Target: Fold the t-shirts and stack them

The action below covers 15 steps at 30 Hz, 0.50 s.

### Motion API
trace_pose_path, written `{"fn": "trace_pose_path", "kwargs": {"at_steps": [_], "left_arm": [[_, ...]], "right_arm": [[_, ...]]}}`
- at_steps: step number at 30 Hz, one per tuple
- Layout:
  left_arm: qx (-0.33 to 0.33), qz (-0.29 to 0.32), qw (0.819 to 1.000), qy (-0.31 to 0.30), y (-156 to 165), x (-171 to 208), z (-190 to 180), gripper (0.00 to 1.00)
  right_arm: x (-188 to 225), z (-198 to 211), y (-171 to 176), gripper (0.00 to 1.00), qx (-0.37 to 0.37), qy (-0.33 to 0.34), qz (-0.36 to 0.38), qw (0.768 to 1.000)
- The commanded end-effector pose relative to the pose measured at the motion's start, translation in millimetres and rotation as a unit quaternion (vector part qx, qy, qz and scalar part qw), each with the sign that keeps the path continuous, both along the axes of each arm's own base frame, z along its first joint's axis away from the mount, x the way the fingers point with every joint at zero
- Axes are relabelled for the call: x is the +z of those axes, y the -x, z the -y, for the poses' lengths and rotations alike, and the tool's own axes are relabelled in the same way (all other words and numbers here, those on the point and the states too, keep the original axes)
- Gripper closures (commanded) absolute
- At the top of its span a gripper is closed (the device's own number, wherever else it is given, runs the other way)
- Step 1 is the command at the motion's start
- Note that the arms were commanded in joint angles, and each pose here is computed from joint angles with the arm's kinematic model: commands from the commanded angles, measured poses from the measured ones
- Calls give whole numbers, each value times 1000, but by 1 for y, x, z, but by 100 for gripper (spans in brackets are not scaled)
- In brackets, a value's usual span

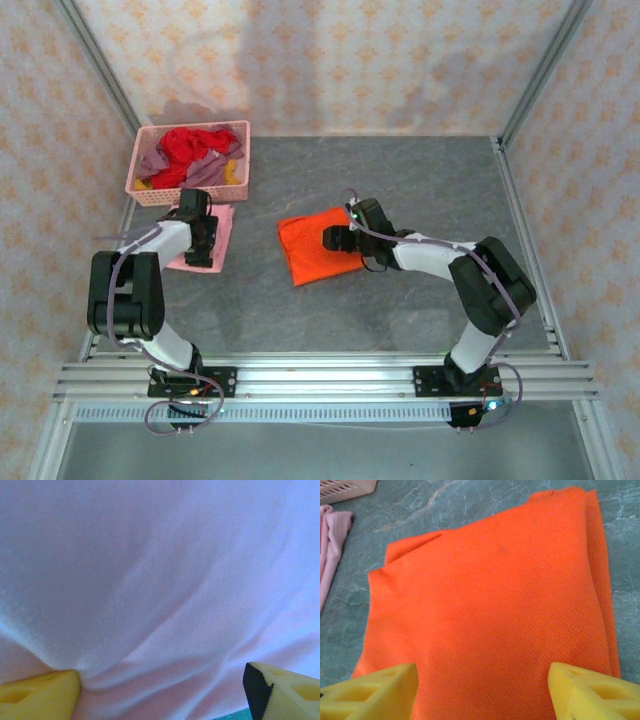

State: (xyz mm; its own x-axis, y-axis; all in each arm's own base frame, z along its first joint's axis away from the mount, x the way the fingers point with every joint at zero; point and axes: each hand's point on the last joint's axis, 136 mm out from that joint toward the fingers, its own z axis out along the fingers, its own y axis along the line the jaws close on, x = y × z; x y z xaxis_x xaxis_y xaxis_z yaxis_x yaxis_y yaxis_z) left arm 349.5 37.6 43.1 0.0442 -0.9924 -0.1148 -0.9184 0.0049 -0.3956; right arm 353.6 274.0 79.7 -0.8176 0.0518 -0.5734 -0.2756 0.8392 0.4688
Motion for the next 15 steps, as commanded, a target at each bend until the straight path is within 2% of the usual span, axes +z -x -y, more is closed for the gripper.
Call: {"fn": "trace_pose_path", "kwargs": {"at_steps": [1, 4, 7, 9, 12, 15], "left_arm": [[-11, -41, 999, -10, 32, 4, 3, 9], [-50, -10, 996, -67, 31, 36, -7, 0], [-124, 1, 984, -128, 30, 69, -10, 0], [-176, 17, 973, -147, 27, 83, -3, 0], [-257, 59, 951, -161, 21, 97, 19, 0], [-337, 84, 923, -165, 15, 103, 48, 0]], "right_arm": [[17, 2, -2, 30, -10, -4, 20, 1000], [20, 4, -5, 30, -19, -9, 23, 1000], [15, 17, -11, 31, -48, -2, 13, 999], [9, 26, -15, 31, -63, -4, -7, 998], [-5, 31, -15, 34, -57, 15, -47, 997], [-18, 36, -13, 44, -68, 36, -75, 994]]}}
